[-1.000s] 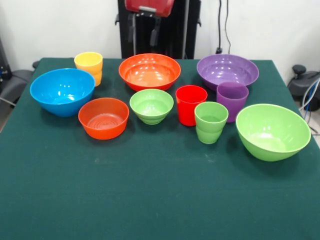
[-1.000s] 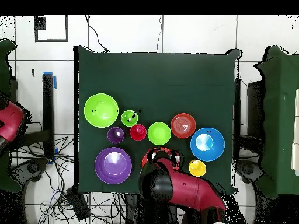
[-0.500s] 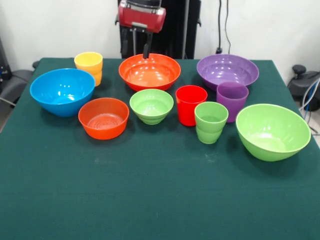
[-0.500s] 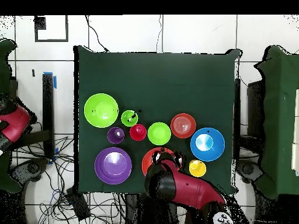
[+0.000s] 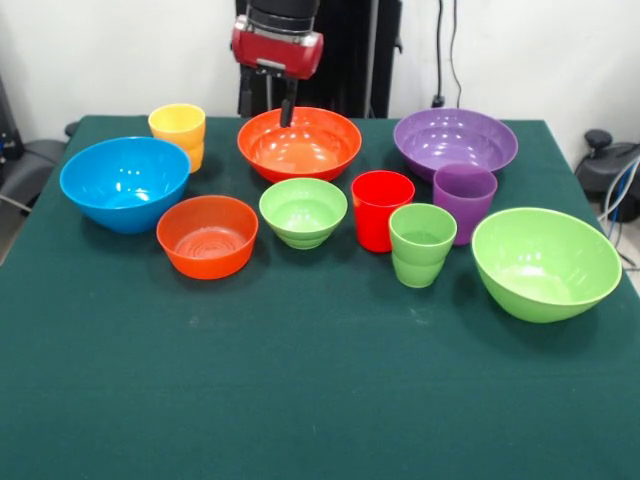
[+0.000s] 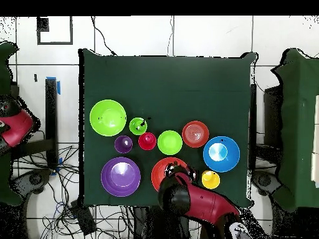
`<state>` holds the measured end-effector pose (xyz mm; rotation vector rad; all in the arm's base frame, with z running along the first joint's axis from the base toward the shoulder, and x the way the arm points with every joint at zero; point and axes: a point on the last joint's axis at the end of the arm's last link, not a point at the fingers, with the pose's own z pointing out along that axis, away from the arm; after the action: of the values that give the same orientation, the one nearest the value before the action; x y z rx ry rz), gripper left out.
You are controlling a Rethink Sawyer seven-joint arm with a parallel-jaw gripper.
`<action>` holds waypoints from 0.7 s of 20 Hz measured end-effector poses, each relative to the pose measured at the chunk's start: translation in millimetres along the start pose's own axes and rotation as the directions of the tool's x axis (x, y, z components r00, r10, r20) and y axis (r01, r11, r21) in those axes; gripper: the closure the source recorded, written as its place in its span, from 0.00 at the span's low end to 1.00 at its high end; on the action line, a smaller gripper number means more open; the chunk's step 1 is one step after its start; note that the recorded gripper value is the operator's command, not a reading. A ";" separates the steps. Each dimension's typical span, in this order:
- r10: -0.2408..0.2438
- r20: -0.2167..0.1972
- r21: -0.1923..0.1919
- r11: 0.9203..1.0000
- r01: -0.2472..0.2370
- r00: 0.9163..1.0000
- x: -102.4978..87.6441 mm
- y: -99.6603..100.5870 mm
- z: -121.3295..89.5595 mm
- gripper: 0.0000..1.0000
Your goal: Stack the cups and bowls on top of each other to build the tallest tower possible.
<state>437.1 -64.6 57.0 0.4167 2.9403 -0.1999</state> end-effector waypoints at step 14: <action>0.141 0.045 0.041 0.989 -0.143 0.989 -40.7 -71.2 22.8 0.00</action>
<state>458.6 -146.6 49.8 0.6177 2.8555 -0.2520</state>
